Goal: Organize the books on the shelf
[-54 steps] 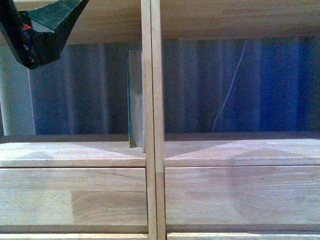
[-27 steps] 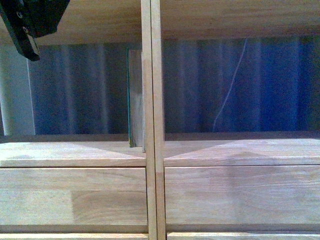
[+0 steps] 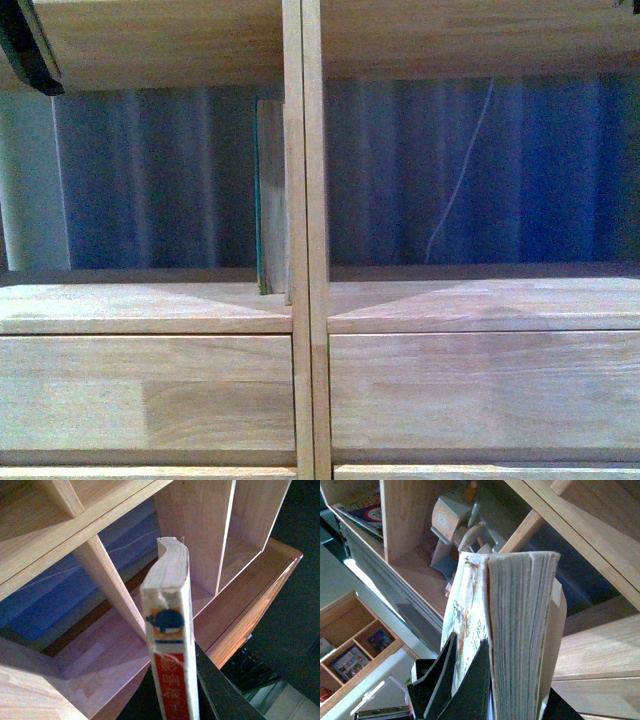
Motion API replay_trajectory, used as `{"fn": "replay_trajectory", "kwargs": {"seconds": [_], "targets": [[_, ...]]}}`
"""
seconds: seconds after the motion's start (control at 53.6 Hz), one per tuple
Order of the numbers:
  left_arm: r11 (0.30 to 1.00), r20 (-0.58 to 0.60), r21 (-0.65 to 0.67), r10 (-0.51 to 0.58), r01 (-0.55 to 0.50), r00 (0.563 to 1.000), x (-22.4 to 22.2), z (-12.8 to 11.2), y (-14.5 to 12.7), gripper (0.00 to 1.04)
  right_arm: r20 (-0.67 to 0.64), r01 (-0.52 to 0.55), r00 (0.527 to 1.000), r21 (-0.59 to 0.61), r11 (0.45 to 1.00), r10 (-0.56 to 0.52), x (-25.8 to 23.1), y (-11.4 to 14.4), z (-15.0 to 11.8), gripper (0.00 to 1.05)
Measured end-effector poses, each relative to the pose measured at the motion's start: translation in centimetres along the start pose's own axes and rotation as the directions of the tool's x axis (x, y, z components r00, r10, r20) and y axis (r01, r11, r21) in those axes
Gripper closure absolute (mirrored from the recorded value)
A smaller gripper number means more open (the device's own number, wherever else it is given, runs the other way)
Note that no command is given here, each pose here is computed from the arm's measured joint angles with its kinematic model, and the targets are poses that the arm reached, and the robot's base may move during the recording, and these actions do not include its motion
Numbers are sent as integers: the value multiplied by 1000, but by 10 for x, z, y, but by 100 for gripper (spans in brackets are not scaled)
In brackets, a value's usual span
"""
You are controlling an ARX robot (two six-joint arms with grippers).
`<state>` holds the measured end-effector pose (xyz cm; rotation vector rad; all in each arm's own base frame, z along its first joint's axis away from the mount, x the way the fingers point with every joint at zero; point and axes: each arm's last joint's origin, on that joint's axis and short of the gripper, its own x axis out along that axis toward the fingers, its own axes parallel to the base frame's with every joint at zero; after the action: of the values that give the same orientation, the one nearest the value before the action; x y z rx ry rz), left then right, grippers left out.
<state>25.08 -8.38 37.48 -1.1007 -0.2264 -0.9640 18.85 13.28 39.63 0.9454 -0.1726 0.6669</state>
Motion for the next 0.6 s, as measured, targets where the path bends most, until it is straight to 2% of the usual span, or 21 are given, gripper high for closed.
{"fn": "replay_trajectory", "kwargs": {"seconds": [0.037,0.149,0.317,0.504,0.597], "targets": [[1000,-3,1,4,-4,1000,0,0,1,98,-2,15,1000,-6,1000,-15,0,-2,0,95],[1000,-9,23,18,-18,1000,-1,1,2,98,33,64,998,-39,997,-62,0,-9,6,77],[995,-9,89,56,-55,998,-6,12,5,98,150,184,977,-209,960,-154,-4,-30,33,51],[974,-16,208,99,-94,995,-17,32,9,98,247,313,941,-380,870,-230,-22,-59,71,24],[946,-16,297,141,-130,990,-25,44,8,98,313,406,906,-458,791,-284,-33,-76,90,11]]}}
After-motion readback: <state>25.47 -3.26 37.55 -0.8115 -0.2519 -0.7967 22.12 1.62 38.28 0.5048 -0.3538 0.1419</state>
